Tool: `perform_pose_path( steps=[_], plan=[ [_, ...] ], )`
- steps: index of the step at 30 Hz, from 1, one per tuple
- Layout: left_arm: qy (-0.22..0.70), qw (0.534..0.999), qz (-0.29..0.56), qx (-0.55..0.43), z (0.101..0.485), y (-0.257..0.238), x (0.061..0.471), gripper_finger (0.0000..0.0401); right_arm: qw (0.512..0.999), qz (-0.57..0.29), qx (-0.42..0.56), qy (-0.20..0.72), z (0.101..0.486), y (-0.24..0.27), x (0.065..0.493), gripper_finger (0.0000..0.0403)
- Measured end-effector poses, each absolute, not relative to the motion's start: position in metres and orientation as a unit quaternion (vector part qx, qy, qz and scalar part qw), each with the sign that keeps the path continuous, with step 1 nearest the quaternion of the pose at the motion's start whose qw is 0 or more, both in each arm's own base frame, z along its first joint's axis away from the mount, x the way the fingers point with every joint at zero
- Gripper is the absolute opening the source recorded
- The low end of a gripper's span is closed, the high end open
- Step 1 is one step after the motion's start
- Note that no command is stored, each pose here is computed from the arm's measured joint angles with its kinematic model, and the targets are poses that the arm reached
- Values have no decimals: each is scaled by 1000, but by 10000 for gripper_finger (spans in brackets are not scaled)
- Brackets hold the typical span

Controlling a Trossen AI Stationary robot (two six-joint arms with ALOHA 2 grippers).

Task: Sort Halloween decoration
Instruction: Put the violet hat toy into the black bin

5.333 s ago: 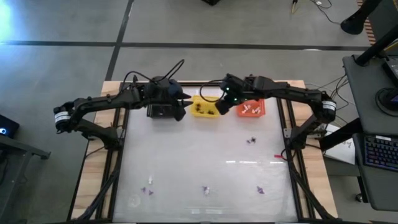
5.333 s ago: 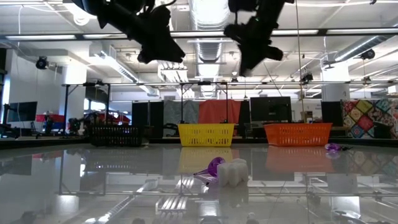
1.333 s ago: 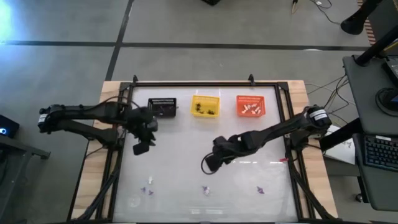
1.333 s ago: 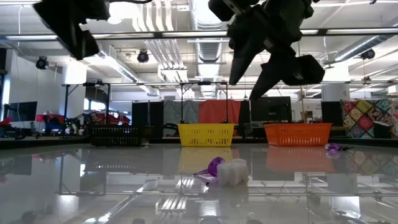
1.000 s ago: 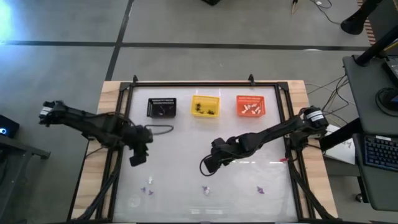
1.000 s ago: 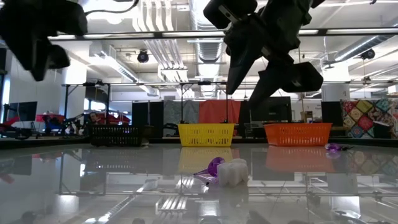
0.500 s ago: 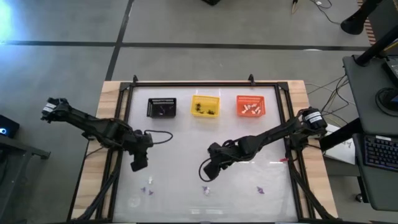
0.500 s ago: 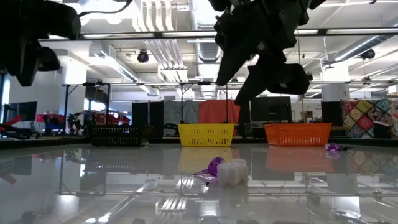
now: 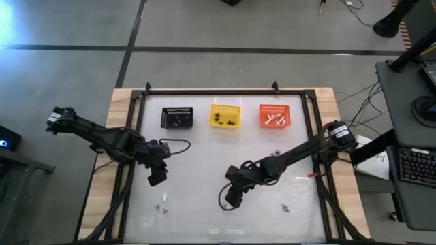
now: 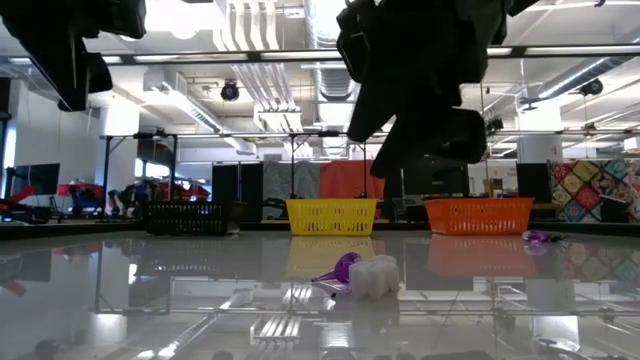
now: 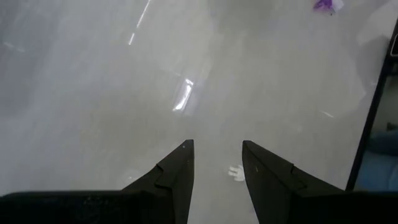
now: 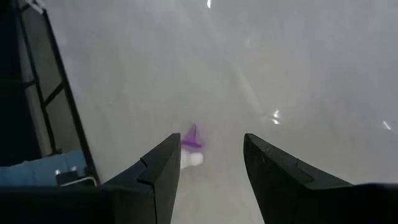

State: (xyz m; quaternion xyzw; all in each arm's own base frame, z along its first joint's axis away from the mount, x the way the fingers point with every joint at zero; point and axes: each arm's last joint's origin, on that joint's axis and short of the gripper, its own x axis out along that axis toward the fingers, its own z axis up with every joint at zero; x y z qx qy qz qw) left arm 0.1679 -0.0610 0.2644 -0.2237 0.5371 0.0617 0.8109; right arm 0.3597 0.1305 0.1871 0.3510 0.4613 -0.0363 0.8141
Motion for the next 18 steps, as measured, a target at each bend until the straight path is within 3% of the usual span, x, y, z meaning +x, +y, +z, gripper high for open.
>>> perform_pose_path(
  steps=[18],
  plan=[
    [531,809,70,-243,268,-62,170,118,824,-35,318,469,170,164,392,167]
  ],
)
